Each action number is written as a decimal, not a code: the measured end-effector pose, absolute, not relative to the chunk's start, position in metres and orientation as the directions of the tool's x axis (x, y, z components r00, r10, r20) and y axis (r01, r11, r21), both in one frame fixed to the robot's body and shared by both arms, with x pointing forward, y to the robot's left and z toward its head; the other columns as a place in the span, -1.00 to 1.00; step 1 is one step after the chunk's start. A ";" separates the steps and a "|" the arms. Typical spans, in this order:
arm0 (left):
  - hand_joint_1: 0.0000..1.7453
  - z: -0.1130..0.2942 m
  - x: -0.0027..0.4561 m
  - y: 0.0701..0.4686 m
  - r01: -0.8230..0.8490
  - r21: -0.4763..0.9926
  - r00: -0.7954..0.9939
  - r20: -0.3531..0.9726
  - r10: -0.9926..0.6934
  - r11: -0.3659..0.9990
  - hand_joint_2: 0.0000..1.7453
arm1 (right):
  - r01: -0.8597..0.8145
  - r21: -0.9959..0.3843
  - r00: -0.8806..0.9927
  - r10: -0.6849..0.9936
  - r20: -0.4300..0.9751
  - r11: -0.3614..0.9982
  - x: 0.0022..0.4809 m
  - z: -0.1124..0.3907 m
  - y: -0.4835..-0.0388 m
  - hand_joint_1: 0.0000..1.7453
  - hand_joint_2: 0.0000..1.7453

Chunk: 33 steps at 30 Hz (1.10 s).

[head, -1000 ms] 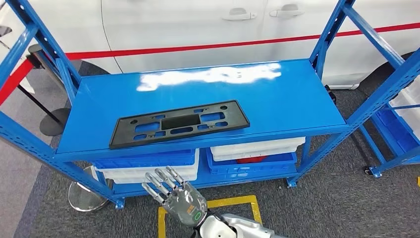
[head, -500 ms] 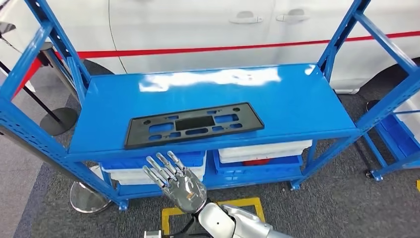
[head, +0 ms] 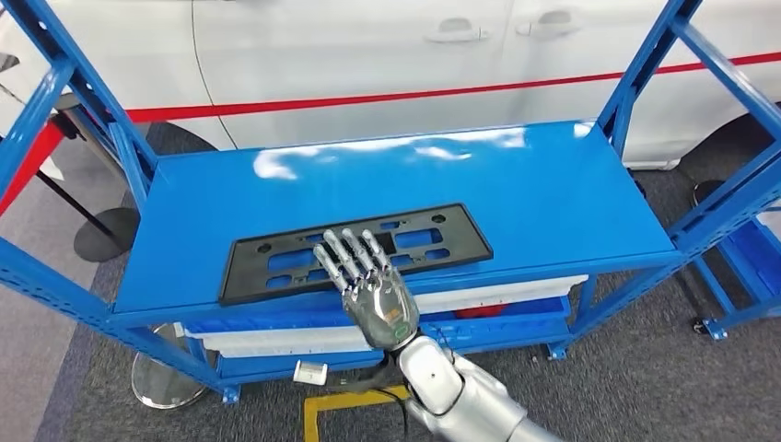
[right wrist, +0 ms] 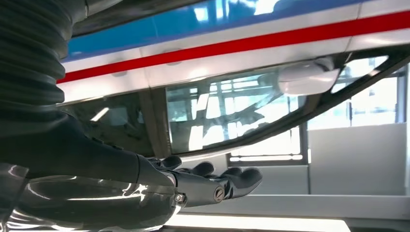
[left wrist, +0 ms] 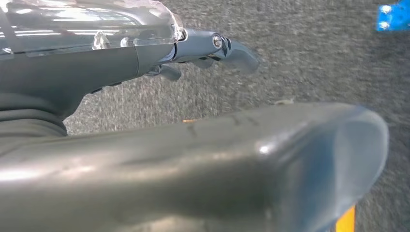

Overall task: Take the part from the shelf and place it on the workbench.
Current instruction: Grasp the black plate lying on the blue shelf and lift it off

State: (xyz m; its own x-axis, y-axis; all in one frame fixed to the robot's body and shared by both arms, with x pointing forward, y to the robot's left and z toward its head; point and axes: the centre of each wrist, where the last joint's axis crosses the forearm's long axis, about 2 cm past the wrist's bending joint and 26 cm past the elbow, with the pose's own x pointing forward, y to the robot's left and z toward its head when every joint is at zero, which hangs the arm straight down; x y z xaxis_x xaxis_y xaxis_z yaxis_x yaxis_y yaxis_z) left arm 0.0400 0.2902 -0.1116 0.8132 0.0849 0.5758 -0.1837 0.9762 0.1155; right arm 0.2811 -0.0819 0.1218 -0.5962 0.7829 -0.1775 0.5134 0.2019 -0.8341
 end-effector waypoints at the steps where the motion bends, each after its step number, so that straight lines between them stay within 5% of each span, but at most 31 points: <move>1: -1.00 -0.111 0.041 0.291 -0.183 0.117 0.812 0.577 0.083 0.976 -1.00 | 0.514 -0.834 -0.590 0.788 -0.175 0.200 0.283 0.122 -0.084 -1.00 1.00; 33: -1.00 -0.112 0.037 0.304 -0.181 0.162 0.807 0.588 0.053 0.970 -1.00 | 0.359 -0.932 -0.638 0.740 -0.210 0.045 0.270 0.062 -0.117 -1.00 1.00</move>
State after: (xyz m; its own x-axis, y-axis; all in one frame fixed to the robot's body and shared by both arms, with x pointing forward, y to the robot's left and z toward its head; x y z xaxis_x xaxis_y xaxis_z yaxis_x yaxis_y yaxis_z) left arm 0.0370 0.3042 -0.1117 0.8075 0.0528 0.5876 -0.1813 0.9700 0.1619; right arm 0.2704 -0.1166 0.0616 -0.6385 0.7404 -0.2100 0.3588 0.0449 -0.9324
